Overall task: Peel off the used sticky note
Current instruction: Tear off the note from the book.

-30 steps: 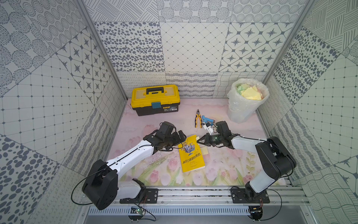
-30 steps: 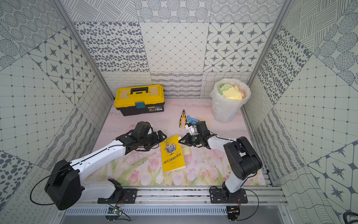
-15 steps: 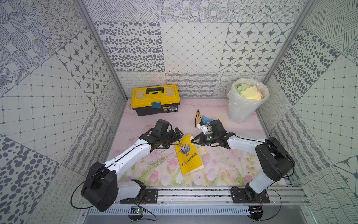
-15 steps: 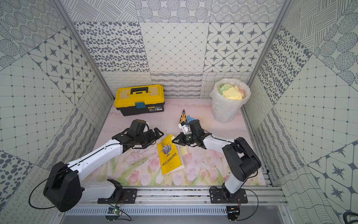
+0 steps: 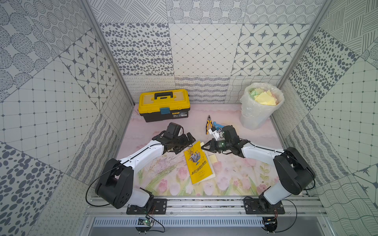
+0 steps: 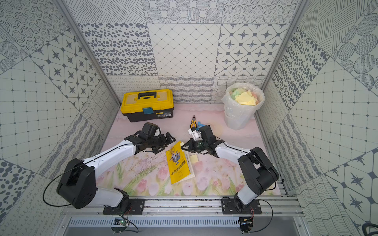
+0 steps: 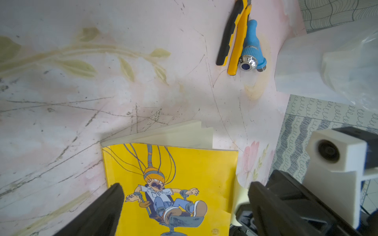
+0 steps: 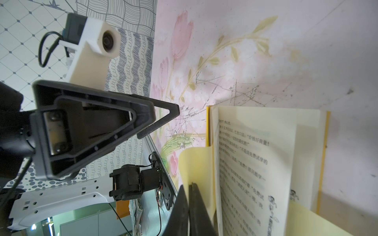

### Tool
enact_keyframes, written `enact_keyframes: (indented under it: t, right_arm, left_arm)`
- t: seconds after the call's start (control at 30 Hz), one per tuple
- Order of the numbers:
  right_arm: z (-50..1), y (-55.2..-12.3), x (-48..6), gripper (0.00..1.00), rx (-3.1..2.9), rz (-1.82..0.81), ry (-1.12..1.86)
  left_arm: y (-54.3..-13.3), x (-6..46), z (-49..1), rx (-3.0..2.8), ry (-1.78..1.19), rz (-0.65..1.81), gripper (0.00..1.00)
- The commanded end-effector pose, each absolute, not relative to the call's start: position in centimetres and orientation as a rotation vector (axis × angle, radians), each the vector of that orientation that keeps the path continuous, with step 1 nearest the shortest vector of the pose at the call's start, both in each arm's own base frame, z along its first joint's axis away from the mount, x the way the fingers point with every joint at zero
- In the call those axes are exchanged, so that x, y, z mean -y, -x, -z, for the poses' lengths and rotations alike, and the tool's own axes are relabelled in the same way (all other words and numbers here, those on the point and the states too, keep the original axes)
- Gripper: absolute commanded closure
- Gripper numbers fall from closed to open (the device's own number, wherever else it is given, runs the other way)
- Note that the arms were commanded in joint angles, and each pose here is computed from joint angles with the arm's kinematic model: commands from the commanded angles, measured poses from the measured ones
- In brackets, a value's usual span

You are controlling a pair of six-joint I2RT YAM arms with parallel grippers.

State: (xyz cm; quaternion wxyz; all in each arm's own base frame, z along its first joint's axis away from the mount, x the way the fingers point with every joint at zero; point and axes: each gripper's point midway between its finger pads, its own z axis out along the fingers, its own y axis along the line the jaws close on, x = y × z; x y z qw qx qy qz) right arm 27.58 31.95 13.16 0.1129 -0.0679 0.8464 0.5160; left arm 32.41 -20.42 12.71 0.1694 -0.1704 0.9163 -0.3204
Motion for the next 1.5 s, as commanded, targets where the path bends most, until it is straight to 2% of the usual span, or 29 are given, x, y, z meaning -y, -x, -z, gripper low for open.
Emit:
enact_keyframes:
  t: [0.0,0.3,0.47,0.83,1.47]
  right_arm:
    - [-14.2,-27.6,-32.7,0.92,-2.436,-1.571,0.195]
    - [-13.5,-27.7,-32.5,0.92,-2.453,-1.57,0.147]
    - [-13.2,-27.6,-32.5,0.92,-2.455,-1.588,0.118]
    - [-12.8,-27.3,-33.0,0.92,-2.449,-1.65,0.028]
    - [-12.9,-27.4,-33.6,0.92,-2.431,-1.702,-0.044]
  left_arm:
    - [-31.3,21.0,-14.9,-2.587,0.329,0.937,0.0]
    - [-25.2,21.3,-15.1,-2.669,0.114,0.639,0.01]
    - [-23.1,22.6,-15.1,-2.67,-0.014,0.481,0.0]
    - [-22.3,25.0,-13.9,-2.657,-0.12,0.232,0.0]
    - [-23.1,27.2,-11.6,-2.725,-0.219,0.073,0.01]
